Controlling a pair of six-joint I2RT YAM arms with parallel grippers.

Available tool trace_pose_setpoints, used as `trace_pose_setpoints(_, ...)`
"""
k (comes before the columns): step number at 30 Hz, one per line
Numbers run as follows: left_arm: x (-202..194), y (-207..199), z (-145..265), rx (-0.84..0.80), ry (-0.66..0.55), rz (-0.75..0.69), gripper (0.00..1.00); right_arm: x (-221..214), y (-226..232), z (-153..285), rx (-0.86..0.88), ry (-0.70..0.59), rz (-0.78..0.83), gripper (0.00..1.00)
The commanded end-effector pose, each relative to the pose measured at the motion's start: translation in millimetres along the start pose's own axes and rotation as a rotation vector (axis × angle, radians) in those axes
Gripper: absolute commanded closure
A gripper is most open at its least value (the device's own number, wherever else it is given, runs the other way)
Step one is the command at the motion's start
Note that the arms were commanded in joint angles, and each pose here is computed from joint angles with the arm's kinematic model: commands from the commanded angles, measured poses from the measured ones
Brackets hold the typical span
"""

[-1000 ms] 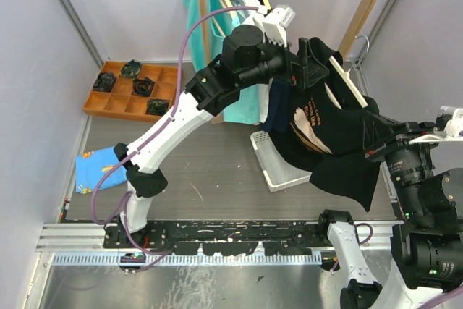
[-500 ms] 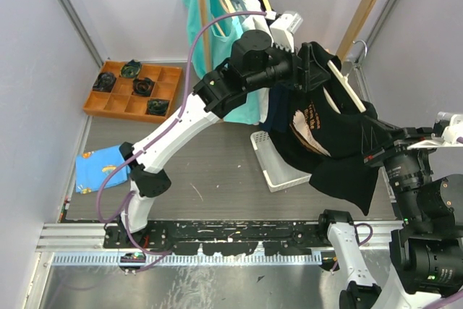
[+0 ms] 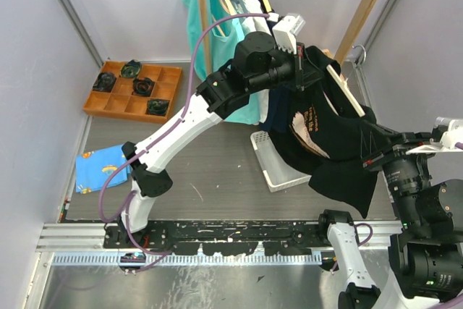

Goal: Remove the t-shirt from the hanger

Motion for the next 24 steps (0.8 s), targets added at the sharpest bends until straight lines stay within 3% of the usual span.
trace_pose_setpoints(1, 18.1, -18.8, 6.4, -0.068, -0.053, -0.01, 1.0, 15.1, 6.0, 1.4, 0.027, -0.084, 0.003, 0.99)
trace_pose_setpoints(15, 4.2, -67.1, 30.8, -0.257, 0.046, -0.019, 1.0, -2.8, -6.0, -13.3, 0.004, -0.096, 0.012, 0.99)
trace_pose_setpoints(24, -5.4, -68.0, 42.0, -0.251, 0.099, -0.034, 1.0, -14.7, -17.2, -14.7, -0.005, -0.241, 0.06, 0.99)
Point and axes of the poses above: each gripper's point midway between its finger pads, its own z axis back along the fingers, its own y axis along the line the jaws close on, x = y × z, the point moved 4 cm from there along z, back along the fingers
